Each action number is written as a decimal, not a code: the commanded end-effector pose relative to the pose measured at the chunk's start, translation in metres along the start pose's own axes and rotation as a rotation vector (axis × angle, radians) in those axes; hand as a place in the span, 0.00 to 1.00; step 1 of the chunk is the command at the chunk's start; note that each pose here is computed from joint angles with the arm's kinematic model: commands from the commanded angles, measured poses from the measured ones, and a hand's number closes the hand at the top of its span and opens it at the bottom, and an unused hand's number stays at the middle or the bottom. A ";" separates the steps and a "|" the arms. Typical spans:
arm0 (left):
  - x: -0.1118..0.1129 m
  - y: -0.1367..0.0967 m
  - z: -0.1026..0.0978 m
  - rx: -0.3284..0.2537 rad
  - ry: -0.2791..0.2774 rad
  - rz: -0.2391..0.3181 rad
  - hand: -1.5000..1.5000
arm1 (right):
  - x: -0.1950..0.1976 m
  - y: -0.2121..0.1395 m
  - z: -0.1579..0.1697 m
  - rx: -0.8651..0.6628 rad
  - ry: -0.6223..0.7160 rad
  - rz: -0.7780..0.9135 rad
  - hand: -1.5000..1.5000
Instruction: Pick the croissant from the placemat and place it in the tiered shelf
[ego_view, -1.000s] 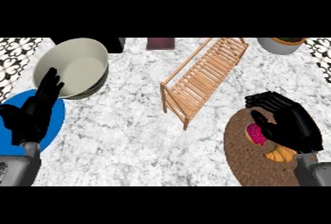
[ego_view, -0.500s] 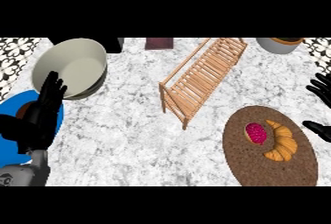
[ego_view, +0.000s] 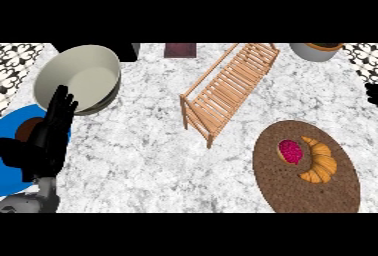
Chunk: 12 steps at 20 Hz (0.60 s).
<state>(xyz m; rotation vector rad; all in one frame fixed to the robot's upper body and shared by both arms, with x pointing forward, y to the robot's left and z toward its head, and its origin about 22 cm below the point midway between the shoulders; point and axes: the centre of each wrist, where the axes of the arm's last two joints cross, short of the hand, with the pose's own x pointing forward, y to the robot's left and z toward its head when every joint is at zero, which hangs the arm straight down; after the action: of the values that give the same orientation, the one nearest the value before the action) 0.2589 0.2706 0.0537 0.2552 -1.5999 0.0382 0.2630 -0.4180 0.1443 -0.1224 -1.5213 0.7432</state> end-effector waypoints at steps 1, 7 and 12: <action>0.003 0.001 0.002 0.000 0.006 0.001 0.50 | 0.047 0.003 -0.003 0.072 0.102 0.337 0.00; -0.006 0.000 0.008 0.010 0.000 0.009 0.50 | 0.064 0.048 -0.012 0.074 0.263 0.546 0.00; -0.003 0.003 0.003 0.002 -0.009 0.011 0.50 | 0.065 0.098 -0.030 0.061 0.342 0.577 0.00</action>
<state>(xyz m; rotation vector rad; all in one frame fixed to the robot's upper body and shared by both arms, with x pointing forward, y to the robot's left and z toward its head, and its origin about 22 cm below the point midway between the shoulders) 0.2565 0.2686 0.0545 0.2480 -1.6082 0.0400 0.2562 -0.3333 0.1604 -0.5668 -1.1822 1.1385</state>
